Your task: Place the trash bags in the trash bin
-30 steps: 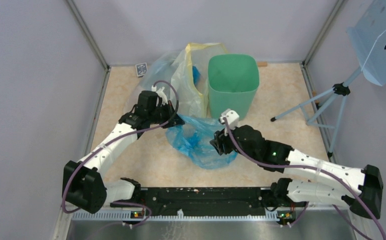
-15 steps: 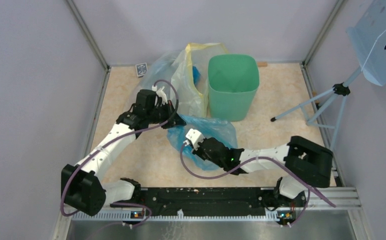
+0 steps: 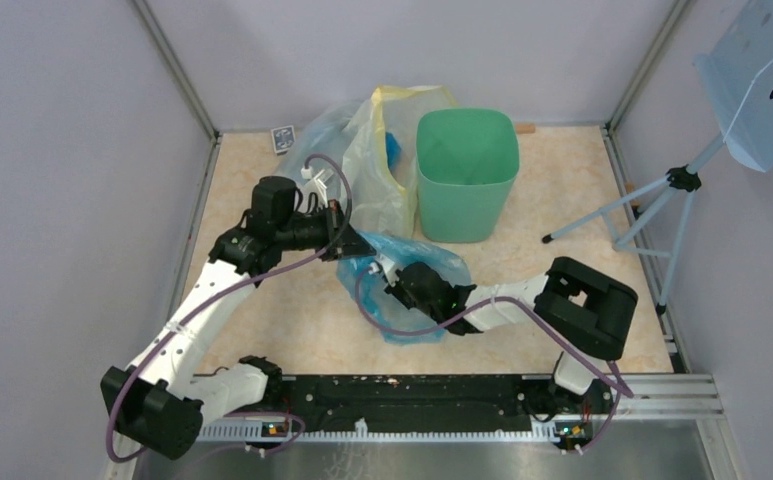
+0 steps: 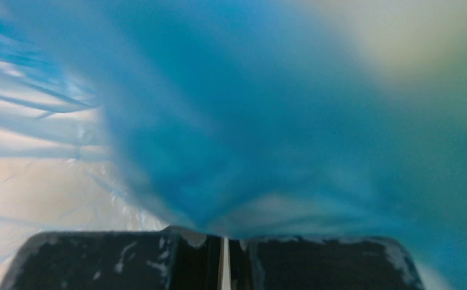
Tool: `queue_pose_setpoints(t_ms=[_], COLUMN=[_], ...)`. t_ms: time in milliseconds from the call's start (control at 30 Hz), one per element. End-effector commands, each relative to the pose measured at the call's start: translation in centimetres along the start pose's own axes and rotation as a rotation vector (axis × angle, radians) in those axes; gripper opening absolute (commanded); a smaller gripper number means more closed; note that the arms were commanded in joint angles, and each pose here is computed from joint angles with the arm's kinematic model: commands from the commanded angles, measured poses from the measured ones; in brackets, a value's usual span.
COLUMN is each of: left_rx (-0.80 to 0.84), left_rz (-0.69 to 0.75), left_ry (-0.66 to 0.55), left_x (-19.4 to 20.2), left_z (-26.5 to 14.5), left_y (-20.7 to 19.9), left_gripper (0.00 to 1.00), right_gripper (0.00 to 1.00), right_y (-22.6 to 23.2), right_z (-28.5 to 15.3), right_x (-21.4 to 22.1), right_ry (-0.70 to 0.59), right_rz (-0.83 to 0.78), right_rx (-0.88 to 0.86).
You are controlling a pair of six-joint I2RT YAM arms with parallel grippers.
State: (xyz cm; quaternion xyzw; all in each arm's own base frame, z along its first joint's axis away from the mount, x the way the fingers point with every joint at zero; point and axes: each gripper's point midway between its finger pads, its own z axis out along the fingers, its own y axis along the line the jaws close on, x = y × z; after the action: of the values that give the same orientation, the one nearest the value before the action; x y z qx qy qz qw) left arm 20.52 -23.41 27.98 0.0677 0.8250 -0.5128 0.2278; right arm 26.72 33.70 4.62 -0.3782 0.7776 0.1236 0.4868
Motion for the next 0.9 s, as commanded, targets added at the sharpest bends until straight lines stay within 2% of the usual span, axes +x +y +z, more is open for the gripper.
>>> queue_pose_setpoints(t_ms=[0,133,300,433,533,700,767,867], left_rx=[0.181,0.281,0.332,0.362,0.351,0.266,0.251,0.237], left_rz=[0.074,0.148,0.192,0.215,0.219,0.186,0.166,0.161], left_ry=[0.045,0.037,0.005,-0.001,-0.013,-0.031,-0.023,-0.022], left_x=[0.3,0.2,0.2,0.2,-0.3,-1.1,-1.0,-1.1], left_z=[-2.4,-4.8,-6.6,-7.2,-7.0,-5.2,-4.5,-4.0], left_y=[-5.7,-9.8,-12.4,-13.3,-13.3,-10.6,-9.5,-8.8], left_gripper=[0.0,0.0,0.0,0.0,0.0,0.0,0.0,0.0], right_gripper=[0.0,0.0,0.0,0.0,0.0,0.0,0.0,0.0], right_y=[0.7,0.7,0.5,0.1,-0.4,-0.9,-1.8,-3.6], right_z=[0.7,0.6,-0.1,-1.4,-3.0,-5.8,-6.7,-7.1], right_x=[-0.7,-0.1,0.6,0.1,-1.0,-2.9,-4.0,-4.6], right_ry=[0.046,0.092,0.121,0.114,0.069,-0.022,-0.058,-0.043], right_rz=[0.14,0.218,0.388,0.397,0.361,0.267,0.263,0.276], right_rx=[-0.087,-0.089,-0.119,-0.122,-0.119,-0.086,-0.049,0.05])
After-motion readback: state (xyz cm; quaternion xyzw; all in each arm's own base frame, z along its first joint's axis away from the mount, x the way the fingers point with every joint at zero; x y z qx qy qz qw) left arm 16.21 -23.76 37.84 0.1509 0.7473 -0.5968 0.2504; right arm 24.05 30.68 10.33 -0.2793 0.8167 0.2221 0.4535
